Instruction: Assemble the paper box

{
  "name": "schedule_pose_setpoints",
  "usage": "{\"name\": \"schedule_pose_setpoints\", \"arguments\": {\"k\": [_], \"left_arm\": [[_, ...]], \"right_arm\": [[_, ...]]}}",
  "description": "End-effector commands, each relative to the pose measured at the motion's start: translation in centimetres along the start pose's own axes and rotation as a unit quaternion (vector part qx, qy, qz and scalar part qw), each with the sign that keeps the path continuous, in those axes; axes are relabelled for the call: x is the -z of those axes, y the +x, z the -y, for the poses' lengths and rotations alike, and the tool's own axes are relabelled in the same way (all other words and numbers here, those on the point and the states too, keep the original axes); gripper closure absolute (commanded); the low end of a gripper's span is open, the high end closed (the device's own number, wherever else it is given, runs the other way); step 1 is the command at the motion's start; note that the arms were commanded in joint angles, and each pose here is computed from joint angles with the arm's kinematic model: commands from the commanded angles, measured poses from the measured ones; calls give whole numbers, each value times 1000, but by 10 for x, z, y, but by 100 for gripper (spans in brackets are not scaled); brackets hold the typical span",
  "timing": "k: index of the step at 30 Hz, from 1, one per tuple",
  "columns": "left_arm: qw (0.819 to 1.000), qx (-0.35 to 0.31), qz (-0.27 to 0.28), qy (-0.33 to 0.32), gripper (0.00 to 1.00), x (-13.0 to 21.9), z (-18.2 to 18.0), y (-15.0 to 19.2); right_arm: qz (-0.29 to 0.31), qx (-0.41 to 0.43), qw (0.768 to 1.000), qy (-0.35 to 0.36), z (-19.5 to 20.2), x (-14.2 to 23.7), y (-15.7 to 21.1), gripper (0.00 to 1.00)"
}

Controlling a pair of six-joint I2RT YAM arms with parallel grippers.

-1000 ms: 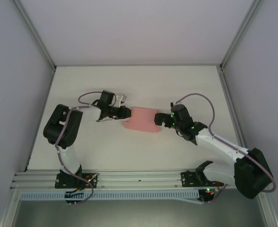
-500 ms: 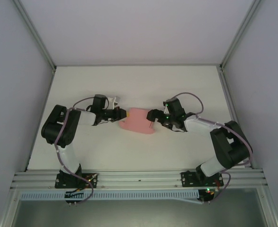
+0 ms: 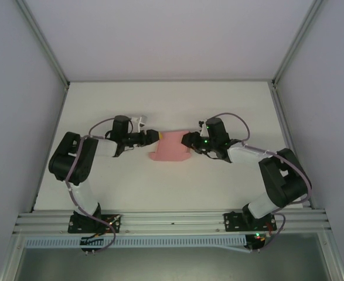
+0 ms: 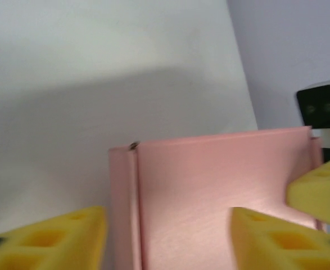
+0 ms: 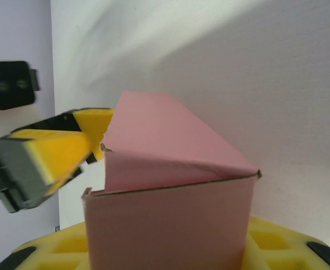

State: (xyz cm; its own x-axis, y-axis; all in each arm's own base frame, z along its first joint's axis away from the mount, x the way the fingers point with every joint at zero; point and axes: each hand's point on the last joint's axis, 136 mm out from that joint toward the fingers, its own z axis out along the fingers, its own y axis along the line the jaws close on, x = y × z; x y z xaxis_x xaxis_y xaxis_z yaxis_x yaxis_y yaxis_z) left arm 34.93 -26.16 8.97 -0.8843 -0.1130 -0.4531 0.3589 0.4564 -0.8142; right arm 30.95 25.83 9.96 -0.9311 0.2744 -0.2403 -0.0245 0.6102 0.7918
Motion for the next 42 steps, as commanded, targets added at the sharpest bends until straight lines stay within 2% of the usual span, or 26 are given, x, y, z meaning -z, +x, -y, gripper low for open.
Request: {"name": "schedule_pose_setpoints", "arguments": {"k": [1,3,5,7,10,13,18,21,25,27,31,37,40,42], "left_arm": [[991,-122,59,3,0,15,44,-41],[976,-193,67,-72,0,19,49,-53],[946,-284,52,-145,0,19,60,-53],[901,-391,20,-187,0,13,79,-40],[830,-519,-47,-198,0,1,106,-3],[777,-583,-98,-215,0,-7,115,25],[712,-635,-143,-264,0,-14,104,45],[697,-642,-147,-285,0,-19,93,43],[695,-647,-115,-292,0,-26,99,31],[694,-653,-94,-287,0,-27,103,28],[674,-675,-91,-287,0,-23,97,31],[677,-673,-85,-287,1,-23,96,28],[673,-676,-78,-290,11,-20,99,25],[668,-681,-70,-292,23,-18,100,24]], "right_arm": [[3,-42,999,26,1,15,-9,58],[-13,-72,997,38,3,21,-11,60],[-30,-92,995,37,1,27,-12,61],[-43,-125,991,35,-1,34,-15,60],[-54,-186,981,22,-2,48,-26,60],[-71,-243,967,8,-2,62,-32,60],[-129,-320,938,-2,-3,75,-27,61],[-158,-338,928,-7,-3,74,-21,62],[-175,-354,919,-9,-2,73,-14,61],[-178,-360,916,-11,-3,71,-12,64],[-188,-363,912,-29,-20,66,-11,70],[-213,-334,918,-26,-47,68,3,69],[-215,-332,918,-23,-47,71,7,70],[-216,-333,917,-29,-48,73,9,70]]}}
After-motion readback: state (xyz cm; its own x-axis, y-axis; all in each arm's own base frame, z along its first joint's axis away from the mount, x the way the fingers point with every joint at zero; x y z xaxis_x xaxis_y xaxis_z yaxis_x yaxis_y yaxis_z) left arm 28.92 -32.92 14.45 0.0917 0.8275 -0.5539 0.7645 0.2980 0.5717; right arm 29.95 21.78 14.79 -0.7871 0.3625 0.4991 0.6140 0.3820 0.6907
